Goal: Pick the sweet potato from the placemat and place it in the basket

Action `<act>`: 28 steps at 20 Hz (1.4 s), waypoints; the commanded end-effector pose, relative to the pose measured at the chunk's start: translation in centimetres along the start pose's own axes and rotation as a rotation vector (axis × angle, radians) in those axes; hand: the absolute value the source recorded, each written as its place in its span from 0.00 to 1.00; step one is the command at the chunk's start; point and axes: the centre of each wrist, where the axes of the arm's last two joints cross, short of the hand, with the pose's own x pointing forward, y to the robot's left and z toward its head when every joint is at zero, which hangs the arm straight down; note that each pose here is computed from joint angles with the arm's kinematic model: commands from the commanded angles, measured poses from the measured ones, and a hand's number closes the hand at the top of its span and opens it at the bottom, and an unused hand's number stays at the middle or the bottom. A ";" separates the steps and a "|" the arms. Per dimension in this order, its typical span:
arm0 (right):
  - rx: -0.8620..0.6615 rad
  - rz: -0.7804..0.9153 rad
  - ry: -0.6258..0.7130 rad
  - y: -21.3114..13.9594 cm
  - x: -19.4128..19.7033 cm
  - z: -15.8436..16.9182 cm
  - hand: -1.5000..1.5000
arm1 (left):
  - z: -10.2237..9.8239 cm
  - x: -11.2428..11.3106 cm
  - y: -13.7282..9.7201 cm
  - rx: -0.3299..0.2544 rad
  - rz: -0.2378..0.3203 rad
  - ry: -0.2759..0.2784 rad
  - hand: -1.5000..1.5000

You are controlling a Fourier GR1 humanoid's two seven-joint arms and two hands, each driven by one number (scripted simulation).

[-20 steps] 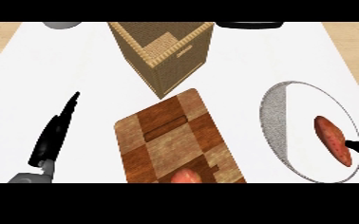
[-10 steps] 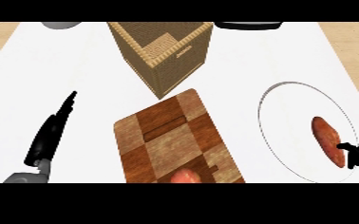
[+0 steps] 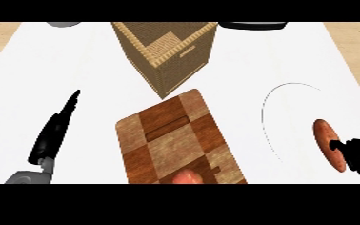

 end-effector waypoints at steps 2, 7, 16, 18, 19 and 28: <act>0.152 -0.079 -0.059 0.0 1.3 -8.6 1.00 | -0.7 1.9 -1.1 -0.065 -0.022 -0.055 0.50; 0.125 -0.125 -0.044 -3.0 1.8 -12.9 1.00 | -0.6 1.2 -0.8 -0.067 -0.035 -0.019 0.50; -0.150 -0.247 -0.078 -12.9 3.5 -22.6 1.00 | -1.4 1.1 -1.2 -0.018 -0.029 0.025 0.50; -0.183 -0.232 -0.067 -17.6 3.7 -25.5 1.00 | -1.7 1.2 0.1 -0.009 -0.032 0.031 0.50; -0.198 -0.258 -0.074 -19.2 3.6 -26.7 1.00 | -1.0 0.0 -1.0 -0.003 -0.014 0.029 0.50; -0.155 -0.483 -0.199 -28.3 4.7 -31.0 1.00 | -0.5 0.1 -0.3 0.020 0.000 0.043 0.50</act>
